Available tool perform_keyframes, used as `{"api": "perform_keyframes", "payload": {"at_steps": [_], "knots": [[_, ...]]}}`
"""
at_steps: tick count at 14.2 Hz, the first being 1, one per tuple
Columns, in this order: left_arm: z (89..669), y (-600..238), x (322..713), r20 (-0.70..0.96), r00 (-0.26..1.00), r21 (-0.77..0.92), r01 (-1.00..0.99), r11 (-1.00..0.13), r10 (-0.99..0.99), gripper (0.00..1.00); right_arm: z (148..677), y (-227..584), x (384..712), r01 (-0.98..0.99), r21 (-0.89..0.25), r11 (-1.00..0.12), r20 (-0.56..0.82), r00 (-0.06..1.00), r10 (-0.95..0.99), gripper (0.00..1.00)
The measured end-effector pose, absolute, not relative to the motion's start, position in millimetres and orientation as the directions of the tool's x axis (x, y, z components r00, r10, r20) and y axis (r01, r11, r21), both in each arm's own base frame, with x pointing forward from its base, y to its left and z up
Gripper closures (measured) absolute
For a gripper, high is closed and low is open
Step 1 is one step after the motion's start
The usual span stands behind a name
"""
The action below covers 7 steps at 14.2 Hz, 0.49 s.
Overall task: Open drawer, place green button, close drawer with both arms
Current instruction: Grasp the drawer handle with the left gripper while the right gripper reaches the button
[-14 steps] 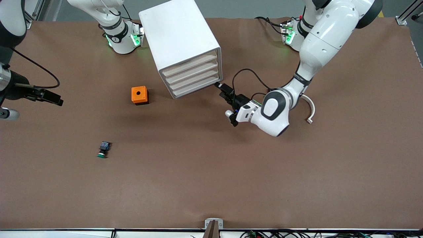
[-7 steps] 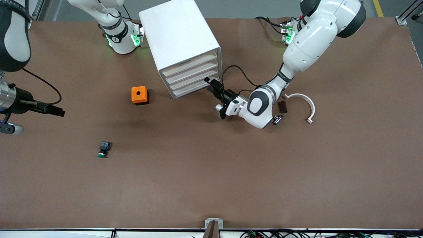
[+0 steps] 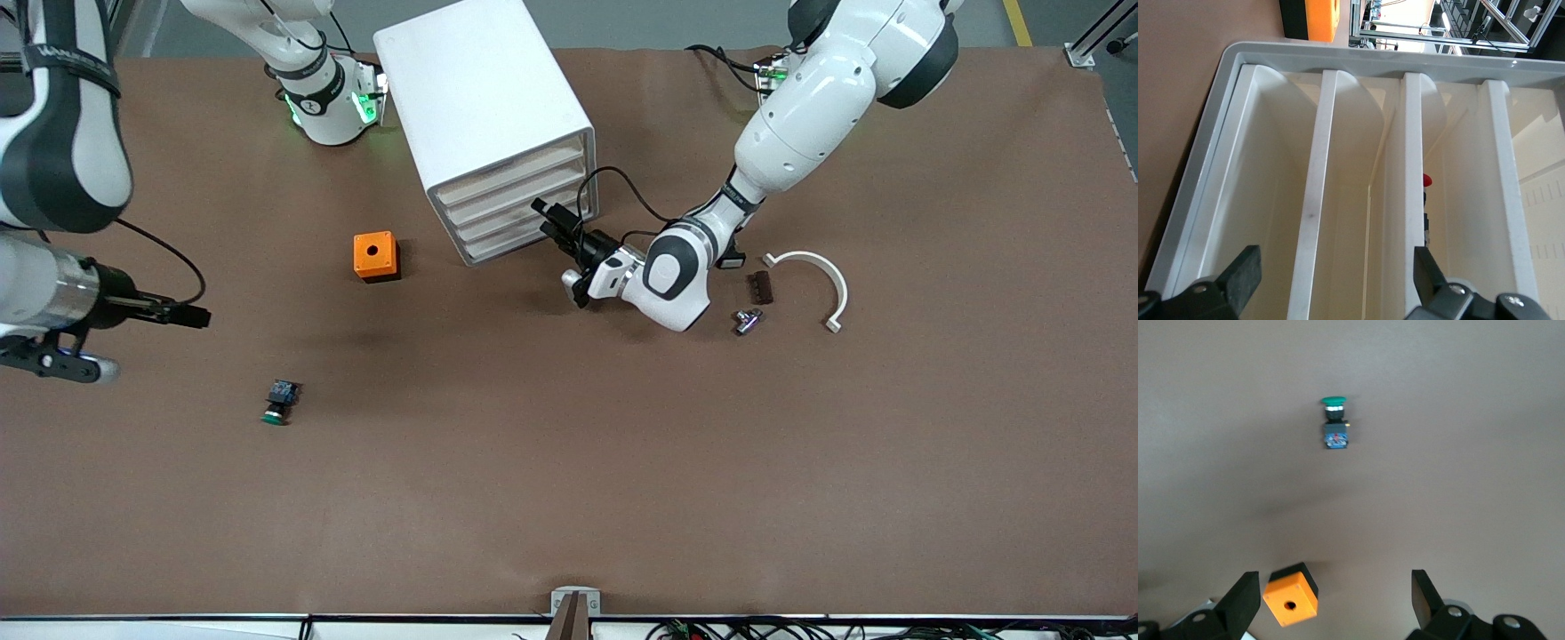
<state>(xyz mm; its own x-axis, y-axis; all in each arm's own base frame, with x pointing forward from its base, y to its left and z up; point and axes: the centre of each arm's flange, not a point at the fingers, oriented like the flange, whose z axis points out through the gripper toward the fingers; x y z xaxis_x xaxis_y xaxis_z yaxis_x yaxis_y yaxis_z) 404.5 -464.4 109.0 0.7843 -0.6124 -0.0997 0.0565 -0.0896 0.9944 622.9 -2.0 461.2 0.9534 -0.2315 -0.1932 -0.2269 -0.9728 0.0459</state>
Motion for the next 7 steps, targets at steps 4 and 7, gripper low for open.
{"api": "perform_keyframes", "payload": {"at_steps": [4, 7], "knots": [[104.5, -466.7, 401.3, -0.068, 0.789, 0.997, 0.027, -0.076, -0.611, 0.04, 385.7, 4.6, 630.3, -0.232, 0.039, -0.972, -0.142, 0.962, -0.235, 0.0], [101.1, -477.8, 392.3, -0.045, 0.802, 0.998, 0.01, -0.062, -0.595, 0.16, 348.8, 2.6, 636.0, -0.23, 0.044, -0.972, -0.117, 0.965, -0.234, 0.0]]}}
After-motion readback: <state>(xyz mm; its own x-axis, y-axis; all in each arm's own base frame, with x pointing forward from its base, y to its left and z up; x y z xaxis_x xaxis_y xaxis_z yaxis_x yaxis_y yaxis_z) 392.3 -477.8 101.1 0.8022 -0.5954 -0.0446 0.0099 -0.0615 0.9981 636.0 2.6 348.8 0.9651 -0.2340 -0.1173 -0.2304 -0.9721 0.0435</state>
